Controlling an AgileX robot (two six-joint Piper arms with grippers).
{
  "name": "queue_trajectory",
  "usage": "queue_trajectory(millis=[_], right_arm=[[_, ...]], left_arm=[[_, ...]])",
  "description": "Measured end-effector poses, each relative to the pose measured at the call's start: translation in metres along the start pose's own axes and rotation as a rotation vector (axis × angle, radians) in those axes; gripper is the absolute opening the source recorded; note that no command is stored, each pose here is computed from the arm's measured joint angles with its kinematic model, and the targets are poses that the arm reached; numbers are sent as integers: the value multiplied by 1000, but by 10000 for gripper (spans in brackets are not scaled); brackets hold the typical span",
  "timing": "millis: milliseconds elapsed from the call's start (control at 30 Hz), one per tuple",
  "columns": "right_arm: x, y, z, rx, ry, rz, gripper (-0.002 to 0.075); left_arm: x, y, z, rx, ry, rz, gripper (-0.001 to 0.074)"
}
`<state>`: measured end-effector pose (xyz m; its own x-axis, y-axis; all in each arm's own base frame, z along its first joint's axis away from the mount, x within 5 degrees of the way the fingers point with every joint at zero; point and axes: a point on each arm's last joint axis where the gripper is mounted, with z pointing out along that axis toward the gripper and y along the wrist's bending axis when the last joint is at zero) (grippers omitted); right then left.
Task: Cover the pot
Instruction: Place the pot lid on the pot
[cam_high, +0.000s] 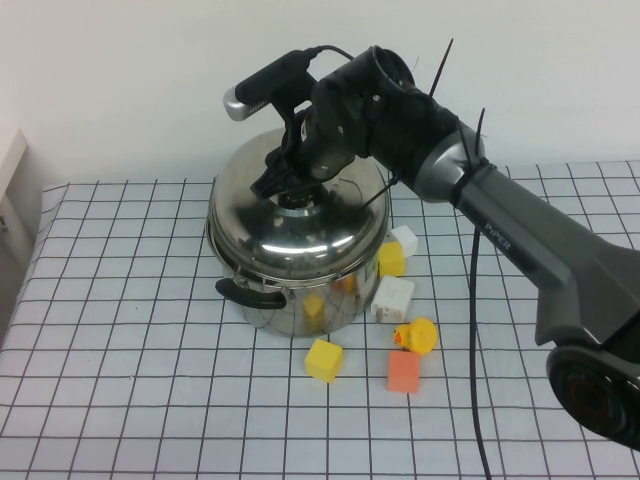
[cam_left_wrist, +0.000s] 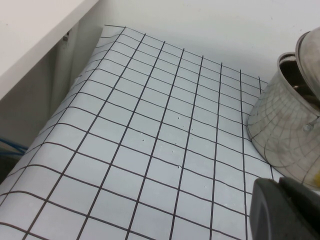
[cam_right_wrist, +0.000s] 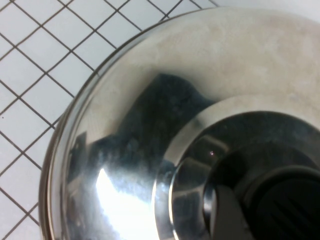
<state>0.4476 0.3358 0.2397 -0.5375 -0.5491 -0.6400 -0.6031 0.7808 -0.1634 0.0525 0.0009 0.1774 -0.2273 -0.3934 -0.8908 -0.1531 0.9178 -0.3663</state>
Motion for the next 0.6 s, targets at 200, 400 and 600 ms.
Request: queue_trajectory(millis=[200, 400, 600], right_arm=[[4, 2, 8, -2, 10, -7, 350], [4, 2, 9, -2, 4, -10, 350], [5, 4, 11, -19, 6, -8, 350]], left_arm=[[0, 0, 0, 0, 0, 0, -3], [0, 0, 0, 0, 0, 0, -3], [0, 0, 0, 0, 0, 0, -3]])
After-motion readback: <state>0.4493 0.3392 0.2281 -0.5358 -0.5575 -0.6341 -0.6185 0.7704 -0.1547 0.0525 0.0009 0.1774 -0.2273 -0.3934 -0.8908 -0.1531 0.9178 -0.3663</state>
